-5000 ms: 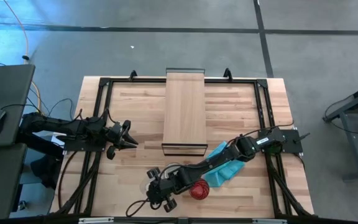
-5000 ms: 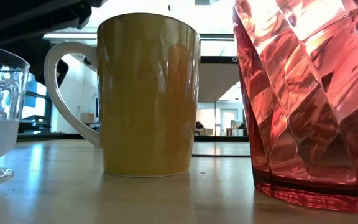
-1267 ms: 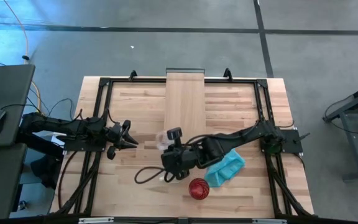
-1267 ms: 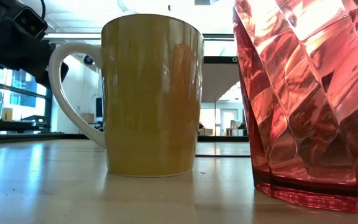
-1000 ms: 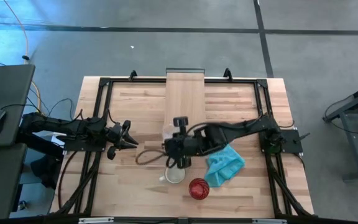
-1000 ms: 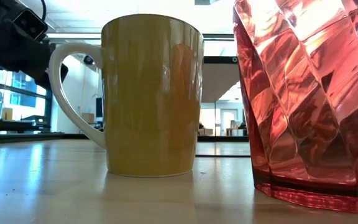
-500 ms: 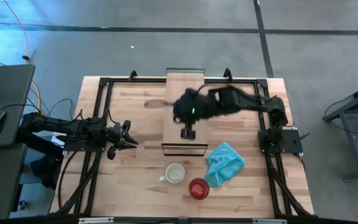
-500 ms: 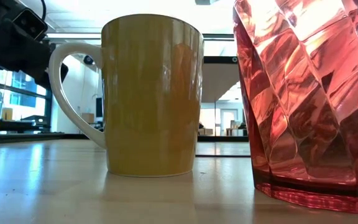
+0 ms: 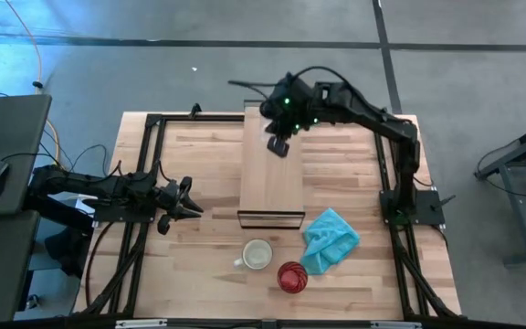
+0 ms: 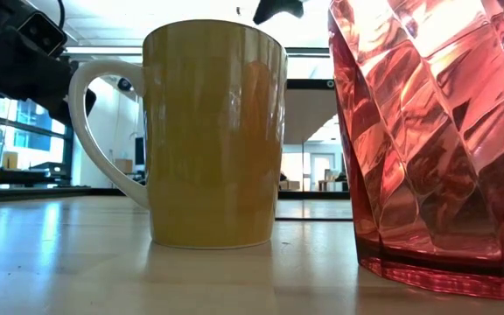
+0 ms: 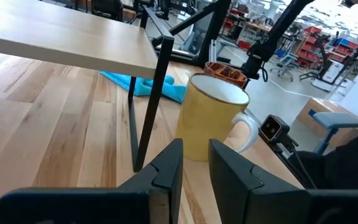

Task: Stack small to large cups/mugs on shelf
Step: Put the transparent cup on the shelf

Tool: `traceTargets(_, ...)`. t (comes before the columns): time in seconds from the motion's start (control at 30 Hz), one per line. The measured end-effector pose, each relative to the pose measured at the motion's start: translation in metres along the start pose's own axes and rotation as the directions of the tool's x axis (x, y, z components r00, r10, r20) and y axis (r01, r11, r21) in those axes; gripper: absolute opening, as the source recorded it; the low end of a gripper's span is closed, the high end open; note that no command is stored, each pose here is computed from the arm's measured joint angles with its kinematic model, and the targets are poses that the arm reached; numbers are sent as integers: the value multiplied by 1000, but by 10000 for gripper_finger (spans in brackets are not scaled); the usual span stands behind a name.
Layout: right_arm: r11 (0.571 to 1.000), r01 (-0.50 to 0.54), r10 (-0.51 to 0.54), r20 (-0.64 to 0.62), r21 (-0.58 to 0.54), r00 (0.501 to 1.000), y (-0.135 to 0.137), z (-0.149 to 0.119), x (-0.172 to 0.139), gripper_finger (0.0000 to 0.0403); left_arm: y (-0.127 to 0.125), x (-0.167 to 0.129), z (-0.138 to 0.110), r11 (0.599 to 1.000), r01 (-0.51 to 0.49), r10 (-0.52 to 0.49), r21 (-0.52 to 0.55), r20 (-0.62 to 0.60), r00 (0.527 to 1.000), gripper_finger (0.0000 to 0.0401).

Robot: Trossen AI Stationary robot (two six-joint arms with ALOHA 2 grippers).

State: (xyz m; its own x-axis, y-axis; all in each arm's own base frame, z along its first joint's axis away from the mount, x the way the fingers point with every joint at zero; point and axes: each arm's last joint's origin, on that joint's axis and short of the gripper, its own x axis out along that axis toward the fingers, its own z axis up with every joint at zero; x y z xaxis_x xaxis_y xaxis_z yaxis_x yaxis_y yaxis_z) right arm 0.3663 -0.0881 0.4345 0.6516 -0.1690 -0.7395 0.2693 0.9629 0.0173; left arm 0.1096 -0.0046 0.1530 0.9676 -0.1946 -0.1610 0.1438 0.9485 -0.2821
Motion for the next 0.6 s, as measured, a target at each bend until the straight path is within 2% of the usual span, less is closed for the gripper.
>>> traceTargets(0.27,997,35,-35,-1,62,999,-38,0,2,0,0,0,0,1000,0,0,0,1,1000,67)
traceTargets(0.6,998,27,-23,-78,61,997,-60,-1,46,0,0,0,0,1000,-1,1,0,0,1000,67)
